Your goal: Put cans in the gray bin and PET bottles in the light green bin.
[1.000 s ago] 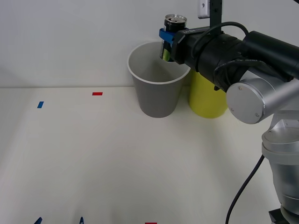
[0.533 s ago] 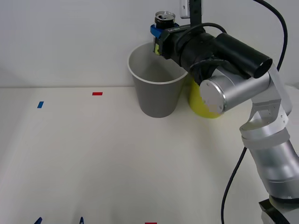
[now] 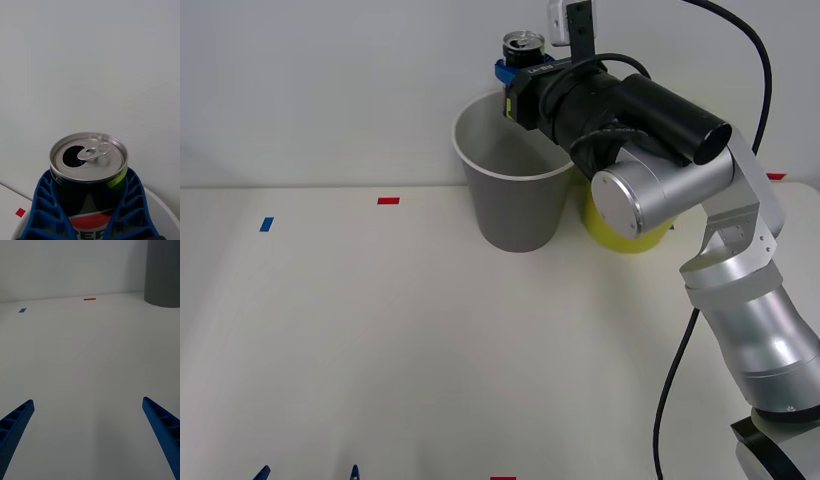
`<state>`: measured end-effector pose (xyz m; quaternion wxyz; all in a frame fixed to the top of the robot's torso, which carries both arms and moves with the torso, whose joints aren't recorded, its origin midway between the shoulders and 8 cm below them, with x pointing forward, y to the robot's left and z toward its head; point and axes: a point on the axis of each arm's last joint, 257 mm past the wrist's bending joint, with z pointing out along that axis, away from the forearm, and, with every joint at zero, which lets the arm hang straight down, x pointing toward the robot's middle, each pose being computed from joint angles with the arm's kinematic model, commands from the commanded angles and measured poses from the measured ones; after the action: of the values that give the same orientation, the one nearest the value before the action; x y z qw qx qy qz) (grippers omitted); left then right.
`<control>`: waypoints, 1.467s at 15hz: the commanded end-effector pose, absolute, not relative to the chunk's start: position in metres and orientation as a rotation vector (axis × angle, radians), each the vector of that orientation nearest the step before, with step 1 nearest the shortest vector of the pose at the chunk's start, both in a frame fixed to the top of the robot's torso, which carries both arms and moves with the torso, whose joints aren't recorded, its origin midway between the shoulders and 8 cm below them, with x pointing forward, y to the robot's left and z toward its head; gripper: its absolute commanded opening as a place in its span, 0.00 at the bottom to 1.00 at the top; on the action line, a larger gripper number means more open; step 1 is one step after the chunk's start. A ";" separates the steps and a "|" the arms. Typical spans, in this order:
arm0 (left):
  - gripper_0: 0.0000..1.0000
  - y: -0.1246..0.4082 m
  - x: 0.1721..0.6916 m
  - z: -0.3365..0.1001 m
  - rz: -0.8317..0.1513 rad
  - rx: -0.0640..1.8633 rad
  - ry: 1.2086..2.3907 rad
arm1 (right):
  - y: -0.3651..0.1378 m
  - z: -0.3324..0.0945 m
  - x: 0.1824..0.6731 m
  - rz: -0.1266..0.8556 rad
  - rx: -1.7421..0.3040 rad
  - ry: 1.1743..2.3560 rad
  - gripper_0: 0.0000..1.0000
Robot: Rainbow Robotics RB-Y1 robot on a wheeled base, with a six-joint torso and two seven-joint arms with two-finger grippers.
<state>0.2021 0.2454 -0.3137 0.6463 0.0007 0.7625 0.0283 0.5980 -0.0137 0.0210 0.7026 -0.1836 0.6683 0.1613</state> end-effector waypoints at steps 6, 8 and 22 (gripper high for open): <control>1.00 0.245 0.202 -0.314 0.064 0.002 1.735 | -0.016 0.022 0.602 0.337 -0.417 1.488 0.00; 1.00 0.245 0.202 -0.314 0.064 0.002 1.735 | -0.019 0.025 0.603 0.315 -0.419 1.475 0.05; 1.00 0.245 0.202 -0.314 0.064 0.002 1.735 | -0.063 0.037 0.536 0.262 -0.389 1.433 1.00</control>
<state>0.2021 0.2454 -0.3136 0.6464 0.0007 0.7625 0.0283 0.5470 -0.0461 0.0440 0.7317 -0.1804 0.6444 0.1299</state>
